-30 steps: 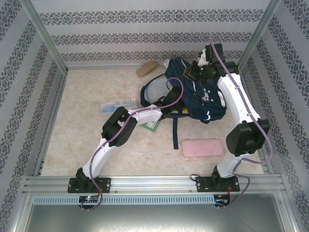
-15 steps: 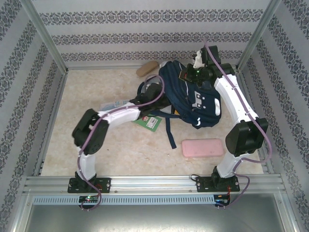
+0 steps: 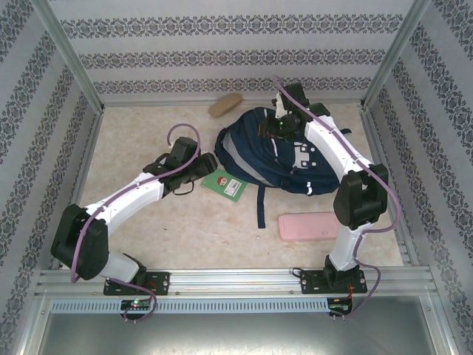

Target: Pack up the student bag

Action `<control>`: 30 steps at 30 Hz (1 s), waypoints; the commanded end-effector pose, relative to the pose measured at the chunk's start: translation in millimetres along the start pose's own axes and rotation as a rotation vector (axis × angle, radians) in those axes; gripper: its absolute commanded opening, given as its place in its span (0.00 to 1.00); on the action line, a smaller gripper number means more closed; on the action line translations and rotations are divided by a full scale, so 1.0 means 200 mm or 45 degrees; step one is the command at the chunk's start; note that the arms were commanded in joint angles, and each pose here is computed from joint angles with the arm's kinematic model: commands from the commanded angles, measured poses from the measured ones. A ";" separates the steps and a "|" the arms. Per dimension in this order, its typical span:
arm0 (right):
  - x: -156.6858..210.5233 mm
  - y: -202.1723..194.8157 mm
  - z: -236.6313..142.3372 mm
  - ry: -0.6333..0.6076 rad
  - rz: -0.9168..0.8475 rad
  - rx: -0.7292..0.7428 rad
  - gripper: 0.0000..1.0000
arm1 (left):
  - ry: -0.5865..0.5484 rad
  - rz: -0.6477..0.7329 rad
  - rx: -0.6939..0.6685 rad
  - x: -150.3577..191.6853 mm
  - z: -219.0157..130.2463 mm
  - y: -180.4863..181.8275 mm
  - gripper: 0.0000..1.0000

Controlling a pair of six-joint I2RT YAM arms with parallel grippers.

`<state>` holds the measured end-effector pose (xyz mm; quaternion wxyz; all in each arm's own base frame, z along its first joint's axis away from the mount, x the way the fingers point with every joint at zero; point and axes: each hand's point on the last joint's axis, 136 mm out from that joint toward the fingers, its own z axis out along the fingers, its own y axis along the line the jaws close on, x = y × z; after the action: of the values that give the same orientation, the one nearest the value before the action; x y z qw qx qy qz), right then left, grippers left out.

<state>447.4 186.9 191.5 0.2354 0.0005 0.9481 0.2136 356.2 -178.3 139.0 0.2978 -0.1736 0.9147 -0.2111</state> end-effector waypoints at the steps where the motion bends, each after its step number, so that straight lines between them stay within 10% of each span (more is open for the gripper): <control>1: 0.03 0.02 -0.04 -0.044 -0.072 0.092 0.45 | 0.103 0.032 -0.114 0.12 0.03 0.17 0.70; 12: 0.49 0.27 -0.05 -0.058 -0.170 0.115 0.54 | 0.243 0.152 -0.084 0.14 0.24 0.18 0.58; 30: 0.97 0.26 0.47 0.133 0.394 -0.139 0.49 | 0.414 0.257 0.019 0.12 0.46 0.19 0.46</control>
<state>301.8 277.3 49.3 0.1433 0.0996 0.9477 0.2674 379.3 -179.4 42.5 0.1640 -0.0647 0.9629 -0.2045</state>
